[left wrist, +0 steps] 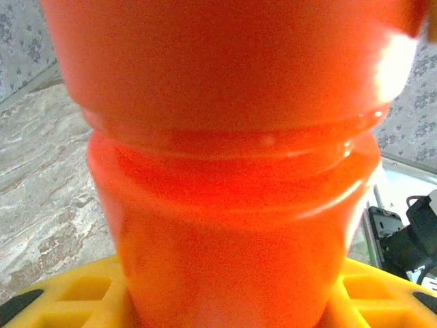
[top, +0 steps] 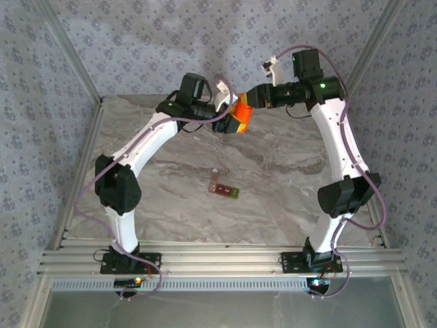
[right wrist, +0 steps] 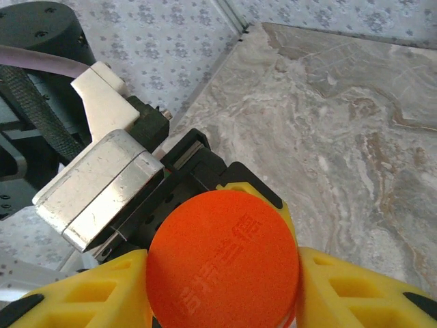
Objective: Sort the pills into containers
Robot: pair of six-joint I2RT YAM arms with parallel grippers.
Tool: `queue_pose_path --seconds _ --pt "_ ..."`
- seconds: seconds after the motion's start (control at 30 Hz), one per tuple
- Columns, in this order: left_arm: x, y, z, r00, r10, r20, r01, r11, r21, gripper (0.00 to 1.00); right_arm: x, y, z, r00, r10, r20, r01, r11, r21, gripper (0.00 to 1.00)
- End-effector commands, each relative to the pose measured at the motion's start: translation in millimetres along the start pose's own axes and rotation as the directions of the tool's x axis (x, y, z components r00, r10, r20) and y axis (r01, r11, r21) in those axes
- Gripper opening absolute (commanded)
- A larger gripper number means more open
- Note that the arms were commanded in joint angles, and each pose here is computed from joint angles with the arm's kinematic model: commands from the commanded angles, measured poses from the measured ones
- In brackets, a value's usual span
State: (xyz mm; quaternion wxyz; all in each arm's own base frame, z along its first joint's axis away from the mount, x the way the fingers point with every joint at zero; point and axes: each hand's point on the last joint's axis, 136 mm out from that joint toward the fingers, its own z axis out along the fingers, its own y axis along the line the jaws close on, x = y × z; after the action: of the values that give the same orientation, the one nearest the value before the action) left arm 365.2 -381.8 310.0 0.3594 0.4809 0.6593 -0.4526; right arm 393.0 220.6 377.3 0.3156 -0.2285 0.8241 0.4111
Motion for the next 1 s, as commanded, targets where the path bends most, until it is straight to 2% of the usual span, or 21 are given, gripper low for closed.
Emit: queue_pose_path --seconds 0.0,0.27,0.53,0.63,0.8,0.97 --pt "-23.9 1.9 -5.6 0.996 0.063 0.056 -0.062 0.998 -0.024 0.00 8.6 5.1 1.9 1.000 0.012 -0.010 -0.012 0.997 0.074 0.50" --pt "-30.6 9.5 -7.7 0.995 0.069 0.078 -0.064 0.996 -0.063 0.00 23.6 1.9 22.6 0.996 0.083 0.040 -0.090 0.963 0.255 0.50" --pt "-33.6 9.9 -9.3 0.994 0.071 0.087 -0.065 0.996 -0.068 0.00 17.9 2.3 17.9 0.977 0.148 0.154 -0.178 0.962 0.207 0.53" --pt "-33.9 8.7 -9.8 0.994 0.072 0.087 -0.067 0.996 -0.065 0.00 7.2 3.4 8.4 0.974 0.138 0.179 -0.168 0.972 0.163 0.59" --pt "-33.0 9.0 -10.4 0.994 0.070 0.085 -0.064 0.996 -0.063 0.00 -9.7 5.7 -15.3 0.965 0.135 0.225 -0.159 0.983 0.089 0.76" --pt "-33.0 8.5 -10.6 0.994 0.070 0.084 -0.065 0.996 -0.062 0.00 -17.6 12.0 -38.7 0.953 0.112 0.283 -0.128 0.991 0.040 0.84"
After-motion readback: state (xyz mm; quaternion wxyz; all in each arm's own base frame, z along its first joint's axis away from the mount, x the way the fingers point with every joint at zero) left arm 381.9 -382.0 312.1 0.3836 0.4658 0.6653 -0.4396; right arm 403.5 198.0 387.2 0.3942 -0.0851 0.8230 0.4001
